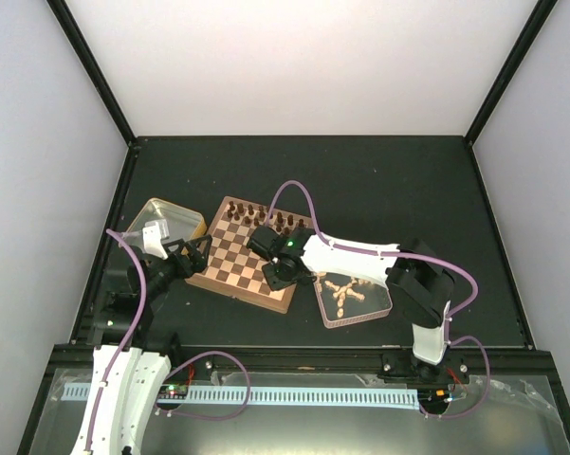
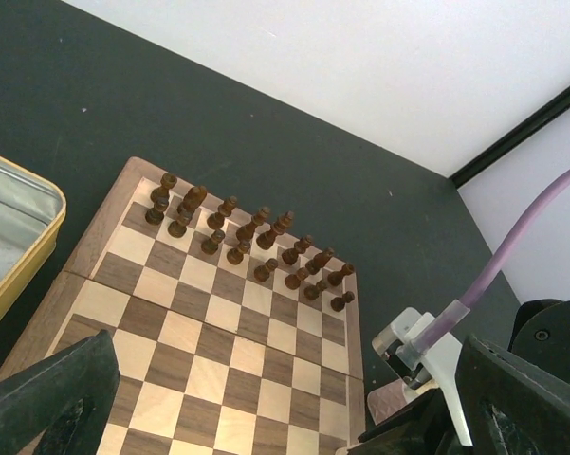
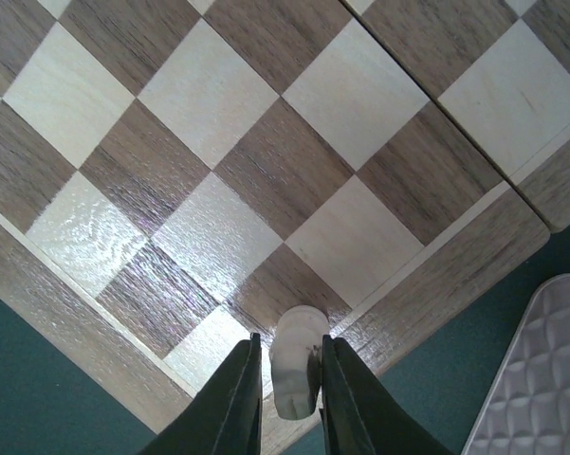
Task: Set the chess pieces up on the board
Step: Place the chess piece on the chessboard.
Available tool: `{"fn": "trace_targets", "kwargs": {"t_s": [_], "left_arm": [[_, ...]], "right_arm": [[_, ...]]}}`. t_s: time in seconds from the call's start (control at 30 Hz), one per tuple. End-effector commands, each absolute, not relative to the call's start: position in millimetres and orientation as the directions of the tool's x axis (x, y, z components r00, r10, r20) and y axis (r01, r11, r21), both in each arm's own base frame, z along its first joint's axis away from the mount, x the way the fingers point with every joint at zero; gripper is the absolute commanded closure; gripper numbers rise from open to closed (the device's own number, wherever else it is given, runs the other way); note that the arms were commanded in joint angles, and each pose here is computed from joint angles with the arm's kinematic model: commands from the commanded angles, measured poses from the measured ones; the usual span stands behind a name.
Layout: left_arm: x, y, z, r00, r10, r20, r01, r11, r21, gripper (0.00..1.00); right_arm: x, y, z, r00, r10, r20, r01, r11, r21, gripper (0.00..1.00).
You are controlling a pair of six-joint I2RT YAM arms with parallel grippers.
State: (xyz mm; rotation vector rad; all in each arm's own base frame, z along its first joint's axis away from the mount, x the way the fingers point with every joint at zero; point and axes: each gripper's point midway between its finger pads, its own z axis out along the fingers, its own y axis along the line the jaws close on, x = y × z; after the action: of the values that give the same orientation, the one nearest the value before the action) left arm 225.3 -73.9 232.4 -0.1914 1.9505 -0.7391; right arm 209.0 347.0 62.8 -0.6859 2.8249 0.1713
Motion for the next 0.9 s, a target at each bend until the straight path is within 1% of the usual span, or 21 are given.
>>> {"fn": "trace_targets", "kwargs": {"t_s": [0.0,0.13,0.23,0.4,0.53,0.7,0.87], "left_arm": [[225,-74,236,-0.473,-0.432,-0.768,0.185,0.804,-0.566,0.01],[226,-75,235,-0.474,-0.443,-0.761,0.185,0.795,-0.578,0.01],[225,-79,236,-0.482,-0.439,-0.758,0.21,0.783,-0.586,0.01],[223,-86,236,-0.493,-0.4,-0.773,0.256,0.782,-0.568,0.01],[222,-94,231,-0.526,-0.37,-0.766,0.294,0.766,-0.571,0.02],[220,-110,220,-0.592,-0.331,-0.735,0.328,0.734,-0.595,0.07],[221,-127,198,-0.689,-0.294,-0.662,0.295,0.721,-0.627,0.12]], "right_arm": [[210,360,76,-0.861,-0.416,-0.292,-0.464,0.878,0.116,0.82],[209,363,76,-0.864,-0.409,-0.293,-0.462,0.876,0.14,0.84],[209,362,76,-0.868,-0.402,-0.292,-0.455,0.879,0.142,0.84],[214,358,80,-0.869,-0.386,-0.31,-0.441,0.888,0.129,0.79],[220,355,92,-0.87,-0.353,-0.345,-0.421,0.895,0.145,0.75],[232,345,123,-0.865,-0.239,-0.442,-0.36,0.908,0.213,0.72],[249,303,139,-0.854,-0.07,-0.515,-0.229,0.94,0.252,0.7]]}}
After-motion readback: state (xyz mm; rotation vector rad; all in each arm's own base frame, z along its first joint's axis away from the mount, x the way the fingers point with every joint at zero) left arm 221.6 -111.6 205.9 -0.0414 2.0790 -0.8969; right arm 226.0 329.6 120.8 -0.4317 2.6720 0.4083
